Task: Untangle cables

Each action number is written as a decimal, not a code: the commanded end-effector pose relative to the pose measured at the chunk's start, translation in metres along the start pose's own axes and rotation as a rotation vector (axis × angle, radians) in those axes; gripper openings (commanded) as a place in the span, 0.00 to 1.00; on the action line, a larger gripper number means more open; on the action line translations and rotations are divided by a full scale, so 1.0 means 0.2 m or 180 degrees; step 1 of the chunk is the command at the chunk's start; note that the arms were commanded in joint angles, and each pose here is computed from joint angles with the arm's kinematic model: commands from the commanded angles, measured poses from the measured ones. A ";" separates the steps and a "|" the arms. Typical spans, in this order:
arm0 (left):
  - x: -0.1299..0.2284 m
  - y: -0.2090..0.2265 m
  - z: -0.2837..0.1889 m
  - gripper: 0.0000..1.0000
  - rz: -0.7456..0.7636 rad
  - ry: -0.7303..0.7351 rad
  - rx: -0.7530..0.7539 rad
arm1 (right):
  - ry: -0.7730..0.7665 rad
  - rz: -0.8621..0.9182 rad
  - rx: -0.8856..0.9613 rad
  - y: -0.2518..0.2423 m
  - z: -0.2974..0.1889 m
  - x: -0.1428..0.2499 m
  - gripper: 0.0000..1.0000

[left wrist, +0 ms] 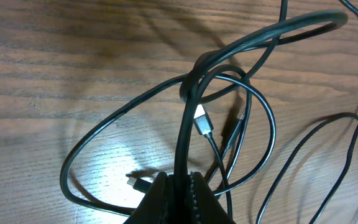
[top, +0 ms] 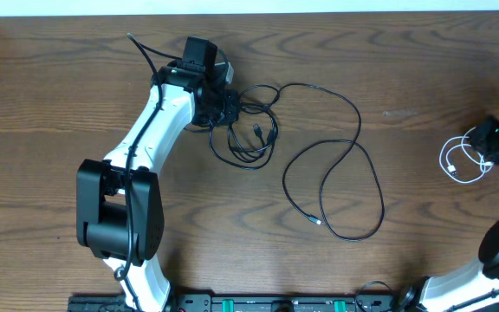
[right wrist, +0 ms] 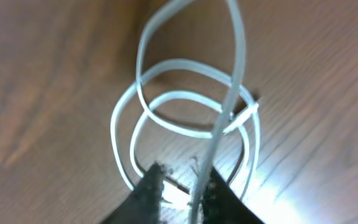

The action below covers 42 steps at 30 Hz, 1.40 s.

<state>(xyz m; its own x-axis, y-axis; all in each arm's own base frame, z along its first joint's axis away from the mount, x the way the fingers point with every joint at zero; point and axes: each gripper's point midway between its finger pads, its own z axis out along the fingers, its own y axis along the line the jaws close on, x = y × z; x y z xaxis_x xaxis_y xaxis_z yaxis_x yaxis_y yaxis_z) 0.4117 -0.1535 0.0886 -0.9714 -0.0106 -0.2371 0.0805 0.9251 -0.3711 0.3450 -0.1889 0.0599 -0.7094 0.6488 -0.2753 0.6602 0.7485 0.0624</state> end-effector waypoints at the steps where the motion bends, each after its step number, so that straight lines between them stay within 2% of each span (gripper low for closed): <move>1: 0.02 0.02 0.03 0.08 0.0030 0.0057 -0.0044 | 0.0183 0.0040 0.0001 0.00 0.06 0.05 0.21; 7: 0.02 0.02 0.03 0.08 0.0031 0.0056 -0.0043 | 0.0399 0.0269 0.0052 -0.02 0.14 0.15 0.27; 11: 0.02 0.02 0.03 0.08 0.0032 0.0054 -0.0043 | 0.0547 0.0283 -0.0072 0.02 0.18 0.20 0.46; 13: 0.02 0.02 0.03 0.08 0.0034 0.0047 -0.0041 | 0.0614 0.0279 -0.0145 0.05 0.19 0.23 0.49; 24: 0.02 0.02 0.03 0.08 0.0034 0.0046 -0.0040 | 0.0665 0.0137 -0.0160 0.10 0.29 0.35 0.55; 26: 0.02 0.02 0.03 0.08 0.0034 0.0046 -0.0041 | 0.0643 0.0114 -0.0172 0.11 0.31 0.37 0.50; 31: 0.02 0.02 0.03 0.08 0.0034 0.0046 -0.0041 | 0.0466 0.0082 -0.0187 0.11 0.39 0.39 0.17; 37: 0.02 0.02 0.03 0.08 0.0034 0.0046 -0.0041 | -0.0023 0.0070 -0.0176 0.09 0.46 0.29 0.02; 42: 0.02 0.02 0.03 0.08 0.0034 0.0046 -0.0041 | -0.0513 0.0068 -0.0335 0.13 0.48 0.17 0.01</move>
<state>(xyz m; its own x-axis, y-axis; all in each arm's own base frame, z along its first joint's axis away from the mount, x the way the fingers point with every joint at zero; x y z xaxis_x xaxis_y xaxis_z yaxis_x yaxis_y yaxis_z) 0.4123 -0.1536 0.0888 -0.9708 -0.0108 -0.2397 0.0814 0.9250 -0.3711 0.3851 -0.1709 -0.0001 -0.6061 0.6272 -0.4891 0.6170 0.7588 0.2085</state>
